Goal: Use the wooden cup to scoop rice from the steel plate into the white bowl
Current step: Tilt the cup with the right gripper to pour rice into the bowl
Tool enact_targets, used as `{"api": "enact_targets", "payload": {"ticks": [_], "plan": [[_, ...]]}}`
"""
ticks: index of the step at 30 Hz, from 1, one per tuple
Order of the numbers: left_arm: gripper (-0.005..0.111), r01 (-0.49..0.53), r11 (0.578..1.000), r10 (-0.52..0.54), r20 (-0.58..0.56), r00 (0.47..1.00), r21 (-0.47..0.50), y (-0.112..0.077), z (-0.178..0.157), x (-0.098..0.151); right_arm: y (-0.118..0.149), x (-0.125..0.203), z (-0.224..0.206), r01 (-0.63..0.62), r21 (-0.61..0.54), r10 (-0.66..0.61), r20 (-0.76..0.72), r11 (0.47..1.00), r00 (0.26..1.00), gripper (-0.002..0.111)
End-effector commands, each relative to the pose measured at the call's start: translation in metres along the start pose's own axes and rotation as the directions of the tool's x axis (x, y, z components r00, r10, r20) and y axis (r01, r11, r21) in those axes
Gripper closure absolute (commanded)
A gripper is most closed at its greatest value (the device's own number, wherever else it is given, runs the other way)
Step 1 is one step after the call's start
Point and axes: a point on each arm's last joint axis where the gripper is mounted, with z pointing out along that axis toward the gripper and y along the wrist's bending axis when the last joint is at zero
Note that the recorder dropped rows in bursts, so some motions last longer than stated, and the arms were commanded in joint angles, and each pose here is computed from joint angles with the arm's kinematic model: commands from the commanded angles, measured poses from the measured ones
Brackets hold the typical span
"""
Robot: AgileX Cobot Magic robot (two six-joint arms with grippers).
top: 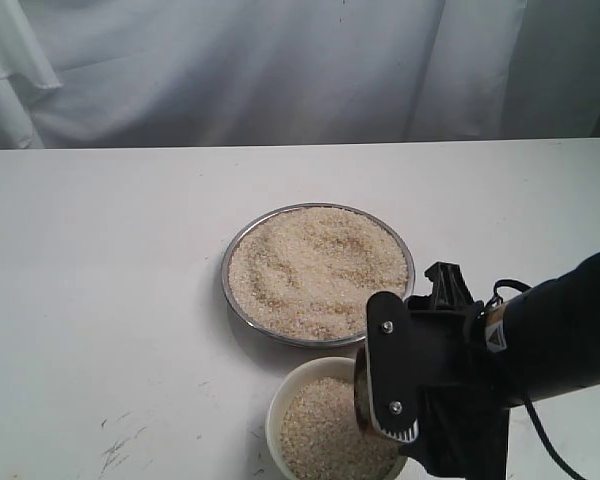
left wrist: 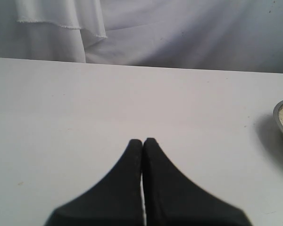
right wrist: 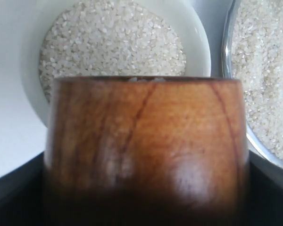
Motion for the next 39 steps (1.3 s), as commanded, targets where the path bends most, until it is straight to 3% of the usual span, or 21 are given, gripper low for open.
{"api": "enact_targets", "payload": {"ticks": [1, 26, 39], "plan": [[0.107, -0.001, 1.0, 0.001, 0.006, 1.0, 0.002, 0.0, 0.0, 0.001, -0.001, -0.002, -0.004, 0.014, 0.006, -0.014, -0.004, 1.0, 1.0, 0.108], [0.107, -0.001, 1.0, 0.001, 0.006, 1.0, 0.002, 0.0, 0.0, 0.001, 0.0, -0.005, -0.005, 0.091, 0.02, -0.089, -0.089, 0.996, 0.992, 0.108], [0.107, -0.001, 1.0, 0.001, 0.006, 1.0, 0.002, 0.0, 0.0, 0.001, -0.003, -0.018, 0.007, 0.156, -0.042, -0.161, -0.157, 0.987, 0.974, 0.108]]}}
